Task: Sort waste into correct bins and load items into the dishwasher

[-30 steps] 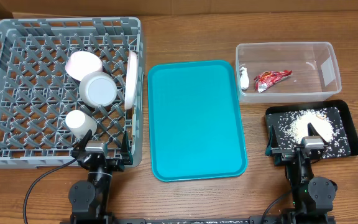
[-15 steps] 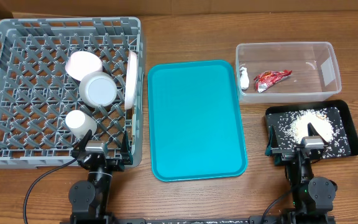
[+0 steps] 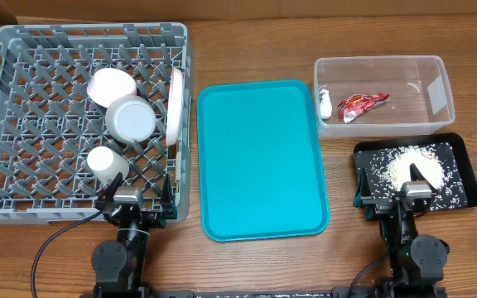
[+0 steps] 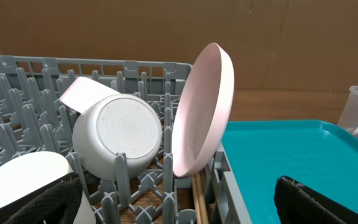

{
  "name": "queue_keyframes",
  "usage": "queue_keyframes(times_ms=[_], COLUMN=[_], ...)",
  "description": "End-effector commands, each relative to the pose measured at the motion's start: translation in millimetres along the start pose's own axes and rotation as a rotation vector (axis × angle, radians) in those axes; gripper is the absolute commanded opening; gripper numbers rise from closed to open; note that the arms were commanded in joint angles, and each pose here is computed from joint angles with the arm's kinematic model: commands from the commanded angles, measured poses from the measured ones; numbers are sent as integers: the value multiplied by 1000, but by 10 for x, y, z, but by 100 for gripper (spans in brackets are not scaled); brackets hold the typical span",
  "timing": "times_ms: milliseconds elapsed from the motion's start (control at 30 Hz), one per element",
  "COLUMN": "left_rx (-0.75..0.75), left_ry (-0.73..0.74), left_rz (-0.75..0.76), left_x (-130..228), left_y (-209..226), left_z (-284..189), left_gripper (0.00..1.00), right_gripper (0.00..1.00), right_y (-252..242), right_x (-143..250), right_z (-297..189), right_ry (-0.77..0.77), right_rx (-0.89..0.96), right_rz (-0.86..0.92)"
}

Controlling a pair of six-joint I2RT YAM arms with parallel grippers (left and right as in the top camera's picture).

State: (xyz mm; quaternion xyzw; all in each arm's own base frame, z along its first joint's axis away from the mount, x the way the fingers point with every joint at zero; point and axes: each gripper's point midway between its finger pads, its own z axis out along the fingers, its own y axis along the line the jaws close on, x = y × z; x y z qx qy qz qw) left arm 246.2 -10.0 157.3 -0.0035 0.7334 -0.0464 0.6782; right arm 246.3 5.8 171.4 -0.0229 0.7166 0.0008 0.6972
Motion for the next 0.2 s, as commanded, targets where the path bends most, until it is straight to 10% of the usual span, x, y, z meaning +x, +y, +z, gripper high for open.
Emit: queue_keyframes(times_ms=[0, 167], left_rx=[25, 25], left_ry=[-5, -5], left_rz=[24, 24], left_x=[1, 1], left_y=[-47, -47], left_z=[-3, -3], left_gripper=[100, 100], right_gripper=[100, 100], right_y=[-4, -4], right_x=[25, 25], right_z=[3, 3], right_ry=[-1, -1], right_rx=[2, 2], right_rz=[0, 0])
